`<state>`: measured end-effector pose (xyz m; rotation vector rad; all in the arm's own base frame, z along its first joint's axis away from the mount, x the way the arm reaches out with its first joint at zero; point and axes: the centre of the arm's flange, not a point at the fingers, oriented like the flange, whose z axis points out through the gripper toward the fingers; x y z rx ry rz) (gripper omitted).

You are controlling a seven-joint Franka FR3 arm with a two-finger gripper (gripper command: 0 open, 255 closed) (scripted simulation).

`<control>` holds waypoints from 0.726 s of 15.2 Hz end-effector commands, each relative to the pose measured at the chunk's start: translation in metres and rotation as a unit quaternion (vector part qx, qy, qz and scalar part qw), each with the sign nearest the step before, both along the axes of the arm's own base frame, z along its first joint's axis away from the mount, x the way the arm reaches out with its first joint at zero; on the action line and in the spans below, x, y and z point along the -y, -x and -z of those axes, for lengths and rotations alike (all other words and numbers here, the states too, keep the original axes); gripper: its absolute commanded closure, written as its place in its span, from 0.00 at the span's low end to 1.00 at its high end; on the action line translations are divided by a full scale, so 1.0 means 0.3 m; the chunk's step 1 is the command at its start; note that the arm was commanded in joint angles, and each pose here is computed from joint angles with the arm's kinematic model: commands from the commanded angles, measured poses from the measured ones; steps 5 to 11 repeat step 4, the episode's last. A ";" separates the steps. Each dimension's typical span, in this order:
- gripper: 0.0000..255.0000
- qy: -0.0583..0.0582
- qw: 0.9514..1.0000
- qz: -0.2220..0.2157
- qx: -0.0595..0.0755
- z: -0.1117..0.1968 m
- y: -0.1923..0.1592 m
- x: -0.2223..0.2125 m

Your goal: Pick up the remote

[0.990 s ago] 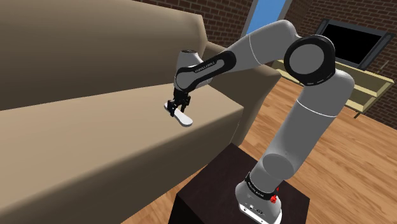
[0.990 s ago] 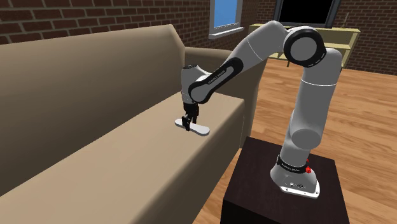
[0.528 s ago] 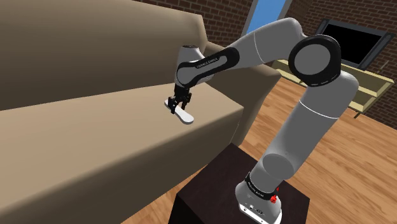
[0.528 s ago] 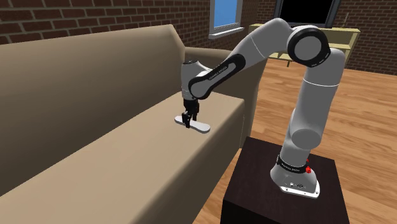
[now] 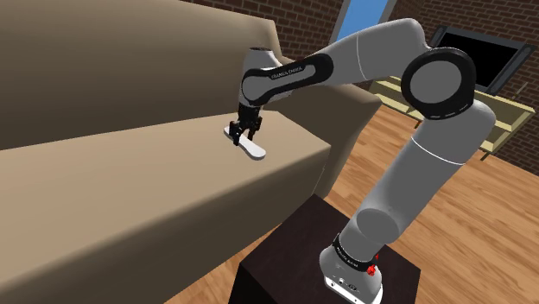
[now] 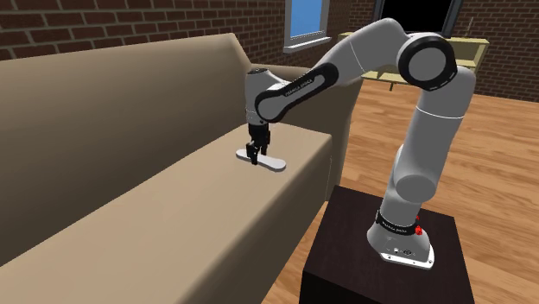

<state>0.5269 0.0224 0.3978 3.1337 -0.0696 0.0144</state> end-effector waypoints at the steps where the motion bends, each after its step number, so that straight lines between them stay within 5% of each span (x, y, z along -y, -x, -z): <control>1: 1.00 0.000 1.000 0.000 0.000 -0.037 0.001 -0.002; 11: 1.00 0.000 1.000 0.000 0.000 -0.058 0.001 -0.002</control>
